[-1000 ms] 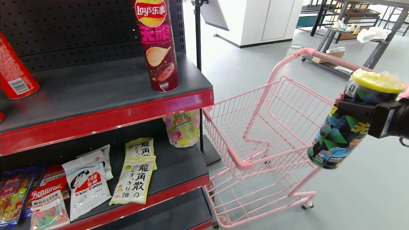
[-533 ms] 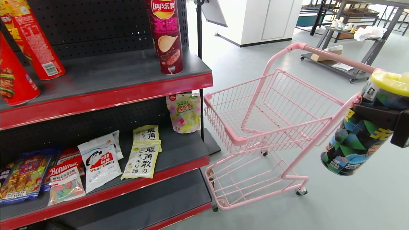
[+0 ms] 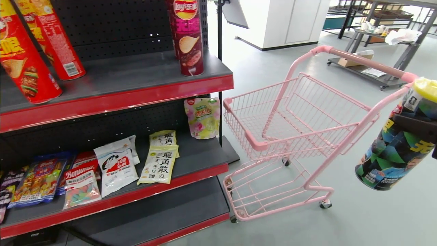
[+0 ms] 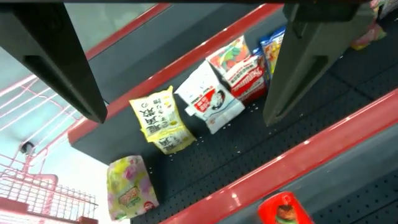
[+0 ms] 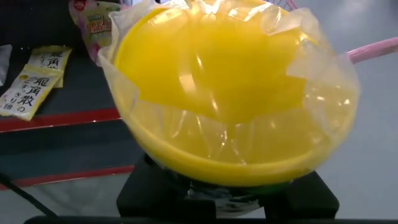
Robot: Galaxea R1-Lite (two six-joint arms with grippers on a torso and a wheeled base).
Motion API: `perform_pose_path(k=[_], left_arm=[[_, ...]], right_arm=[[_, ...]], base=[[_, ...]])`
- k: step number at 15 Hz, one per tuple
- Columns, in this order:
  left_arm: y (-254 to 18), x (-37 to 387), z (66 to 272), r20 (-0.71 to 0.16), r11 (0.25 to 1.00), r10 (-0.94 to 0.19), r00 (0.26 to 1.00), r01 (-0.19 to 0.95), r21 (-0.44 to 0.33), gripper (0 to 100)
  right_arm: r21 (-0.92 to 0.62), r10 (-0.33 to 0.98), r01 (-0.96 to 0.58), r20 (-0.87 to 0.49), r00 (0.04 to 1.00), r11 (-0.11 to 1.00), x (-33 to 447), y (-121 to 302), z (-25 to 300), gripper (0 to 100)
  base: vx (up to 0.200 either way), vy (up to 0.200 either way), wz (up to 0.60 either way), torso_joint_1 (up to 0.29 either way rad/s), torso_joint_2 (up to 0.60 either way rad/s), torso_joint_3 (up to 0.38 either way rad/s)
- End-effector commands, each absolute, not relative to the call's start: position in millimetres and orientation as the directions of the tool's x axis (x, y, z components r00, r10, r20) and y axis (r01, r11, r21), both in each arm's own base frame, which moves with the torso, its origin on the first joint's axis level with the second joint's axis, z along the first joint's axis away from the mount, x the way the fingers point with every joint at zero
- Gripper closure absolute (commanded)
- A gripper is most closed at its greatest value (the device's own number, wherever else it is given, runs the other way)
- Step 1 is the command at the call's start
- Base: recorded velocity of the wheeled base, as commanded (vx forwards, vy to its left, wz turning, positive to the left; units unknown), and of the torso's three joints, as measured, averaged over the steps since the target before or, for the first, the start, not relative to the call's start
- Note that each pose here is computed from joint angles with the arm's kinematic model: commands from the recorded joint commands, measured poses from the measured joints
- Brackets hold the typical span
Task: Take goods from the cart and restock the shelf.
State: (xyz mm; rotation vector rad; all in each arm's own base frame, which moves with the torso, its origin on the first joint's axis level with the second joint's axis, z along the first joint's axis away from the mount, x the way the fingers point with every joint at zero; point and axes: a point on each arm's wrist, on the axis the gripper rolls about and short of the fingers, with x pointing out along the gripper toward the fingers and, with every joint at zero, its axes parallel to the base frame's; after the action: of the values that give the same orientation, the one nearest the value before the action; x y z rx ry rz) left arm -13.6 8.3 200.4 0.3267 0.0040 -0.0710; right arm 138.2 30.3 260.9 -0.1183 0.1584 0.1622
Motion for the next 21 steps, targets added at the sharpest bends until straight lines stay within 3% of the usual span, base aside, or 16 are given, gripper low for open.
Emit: perform_pose_path(k=[1,10,21], left_arm=[[8.3,-13.4,199.9,-0.018,0.944,-0.069,0.997,0.071,0.321,0],[8.2,-13.1,199.9,-0.02,0.944,-0.069,0.997,0.072,0.322,0],[8.2,-13.1,199.9,-0.02,0.943,-0.069,0.997,0.072,0.326,0]], right_arm=[[-0.104,0.15,-0.168,-0.168,0.974,0.98,138.2,30.0,260.3,100],[-0.126,0.153,-0.18,-0.196,0.969,0.976,140.1,30.6,251.5,100],[-0.141,0.159,-0.187,-0.189,0.969,0.972,140.9,31.3,253.9,100]], base=[[0.0,0.0,0.6,0.002,0.01,0.002],[0.0,0.0,0.07,0.009,-0.02,-0.022],[0.0,0.0,0.0,0.169,-0.52,-0.345]])
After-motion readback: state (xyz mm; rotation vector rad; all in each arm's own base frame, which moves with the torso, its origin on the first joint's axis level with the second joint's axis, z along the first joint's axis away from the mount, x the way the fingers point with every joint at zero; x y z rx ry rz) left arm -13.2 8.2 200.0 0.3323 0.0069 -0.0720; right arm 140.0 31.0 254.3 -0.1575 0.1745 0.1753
